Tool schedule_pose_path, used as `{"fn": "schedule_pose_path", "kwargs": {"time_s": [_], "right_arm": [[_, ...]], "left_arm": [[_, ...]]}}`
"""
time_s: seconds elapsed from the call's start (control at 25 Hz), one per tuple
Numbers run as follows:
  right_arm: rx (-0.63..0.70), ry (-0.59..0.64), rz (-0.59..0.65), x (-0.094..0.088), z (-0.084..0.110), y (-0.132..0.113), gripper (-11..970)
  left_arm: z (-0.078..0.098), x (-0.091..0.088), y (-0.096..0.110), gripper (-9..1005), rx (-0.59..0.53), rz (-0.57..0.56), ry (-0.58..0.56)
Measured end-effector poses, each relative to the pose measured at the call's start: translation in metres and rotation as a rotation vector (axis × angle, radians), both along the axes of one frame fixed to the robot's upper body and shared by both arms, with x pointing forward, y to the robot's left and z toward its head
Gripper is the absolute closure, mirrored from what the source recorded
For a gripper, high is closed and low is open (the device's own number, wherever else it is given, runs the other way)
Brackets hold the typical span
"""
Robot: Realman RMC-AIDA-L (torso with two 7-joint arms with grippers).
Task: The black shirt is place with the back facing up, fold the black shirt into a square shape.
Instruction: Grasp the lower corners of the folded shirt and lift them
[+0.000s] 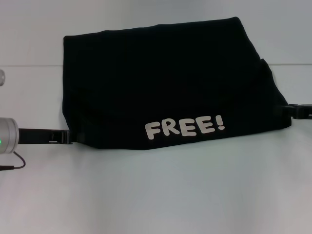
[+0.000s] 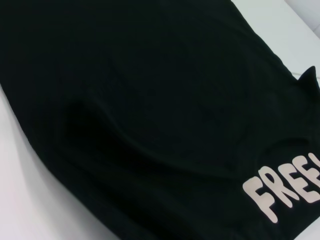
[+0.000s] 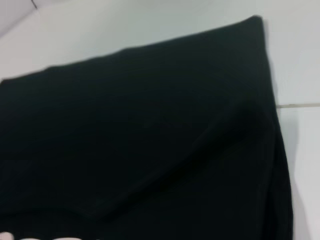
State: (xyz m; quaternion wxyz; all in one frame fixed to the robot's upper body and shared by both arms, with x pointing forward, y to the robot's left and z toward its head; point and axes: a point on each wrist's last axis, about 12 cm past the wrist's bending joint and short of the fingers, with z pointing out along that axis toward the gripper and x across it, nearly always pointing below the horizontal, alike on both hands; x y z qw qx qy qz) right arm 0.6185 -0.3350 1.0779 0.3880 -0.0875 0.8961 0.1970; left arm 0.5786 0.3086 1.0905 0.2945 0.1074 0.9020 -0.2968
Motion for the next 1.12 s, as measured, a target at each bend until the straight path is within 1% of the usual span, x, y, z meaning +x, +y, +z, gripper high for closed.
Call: {"fn": "schedule_pose_path", "kwargs": {"time_s": [0.16,0.4,1.12], "right_arm": [[-0.039,0.015,0.014,0.008,-0.002,0.015,553],[-0.051,0.028,0.016,0.012,-0.007,0.026,451],[-0.071,0.029,-0.026,0.008,-0.013,0.018,459]], "left_arm": [[0.001,0.001,0.0,998,0.001,0.002,-0.005],[0.002,0.002,0.001,998,0.002,0.004,-0.007],[0.005,0.006,-0.001,997,0.006,-0.001,-0.019]]}}
